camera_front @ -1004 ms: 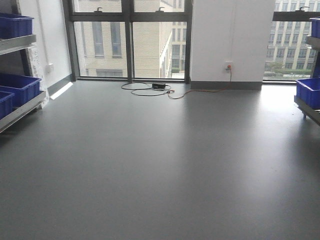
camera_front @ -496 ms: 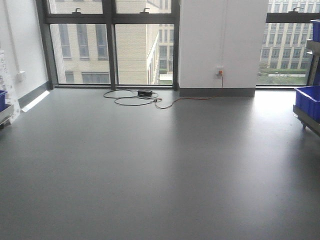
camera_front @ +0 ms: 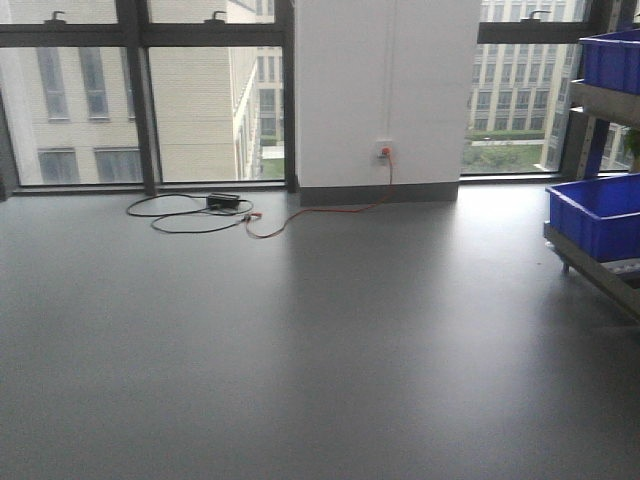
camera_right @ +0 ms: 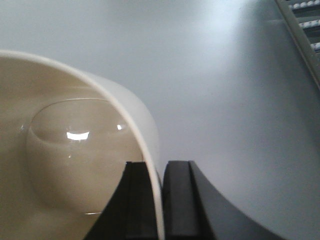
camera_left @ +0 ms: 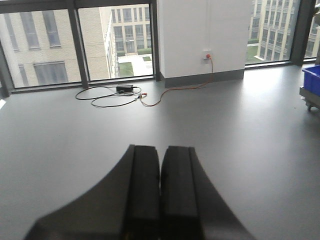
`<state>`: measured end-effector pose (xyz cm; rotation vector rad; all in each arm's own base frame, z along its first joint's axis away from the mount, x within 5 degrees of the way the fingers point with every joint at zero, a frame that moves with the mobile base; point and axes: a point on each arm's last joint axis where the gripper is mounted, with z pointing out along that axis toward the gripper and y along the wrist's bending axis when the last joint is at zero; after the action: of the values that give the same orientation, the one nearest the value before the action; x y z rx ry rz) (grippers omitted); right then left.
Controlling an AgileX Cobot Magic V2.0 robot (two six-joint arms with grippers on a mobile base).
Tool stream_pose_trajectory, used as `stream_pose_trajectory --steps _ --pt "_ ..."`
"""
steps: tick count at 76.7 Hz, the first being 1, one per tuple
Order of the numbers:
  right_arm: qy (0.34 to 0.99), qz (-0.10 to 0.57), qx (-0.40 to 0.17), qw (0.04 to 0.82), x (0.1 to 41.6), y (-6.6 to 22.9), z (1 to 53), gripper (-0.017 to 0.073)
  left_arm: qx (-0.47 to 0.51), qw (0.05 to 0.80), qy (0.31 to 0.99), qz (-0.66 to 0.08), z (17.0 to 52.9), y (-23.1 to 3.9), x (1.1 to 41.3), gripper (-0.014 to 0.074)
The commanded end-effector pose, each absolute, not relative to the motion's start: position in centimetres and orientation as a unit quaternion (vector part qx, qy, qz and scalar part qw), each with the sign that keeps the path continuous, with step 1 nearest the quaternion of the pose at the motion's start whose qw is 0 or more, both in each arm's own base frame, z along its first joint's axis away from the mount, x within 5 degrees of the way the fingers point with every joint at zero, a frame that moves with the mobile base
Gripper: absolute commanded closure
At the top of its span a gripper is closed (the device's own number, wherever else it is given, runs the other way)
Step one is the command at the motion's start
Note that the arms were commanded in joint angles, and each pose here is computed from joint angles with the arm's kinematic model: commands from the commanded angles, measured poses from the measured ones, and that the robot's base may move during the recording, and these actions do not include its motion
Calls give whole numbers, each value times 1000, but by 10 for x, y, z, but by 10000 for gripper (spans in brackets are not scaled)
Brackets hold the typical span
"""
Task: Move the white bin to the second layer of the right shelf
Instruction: 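Drive across the room and turn toward the roller shelf rack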
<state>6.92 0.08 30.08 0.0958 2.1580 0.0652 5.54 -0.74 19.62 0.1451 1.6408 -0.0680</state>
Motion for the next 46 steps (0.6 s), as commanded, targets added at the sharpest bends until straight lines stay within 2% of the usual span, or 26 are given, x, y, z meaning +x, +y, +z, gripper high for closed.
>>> stream_pose_trajectory --steps 1,46 --pt "852 29 40 520 73 1 317 512 63 702 709 -36 192 -8 56 509" --pt "852 29 40 520 73 1 317 512 63 702 709 -36 192 -8 56 509"
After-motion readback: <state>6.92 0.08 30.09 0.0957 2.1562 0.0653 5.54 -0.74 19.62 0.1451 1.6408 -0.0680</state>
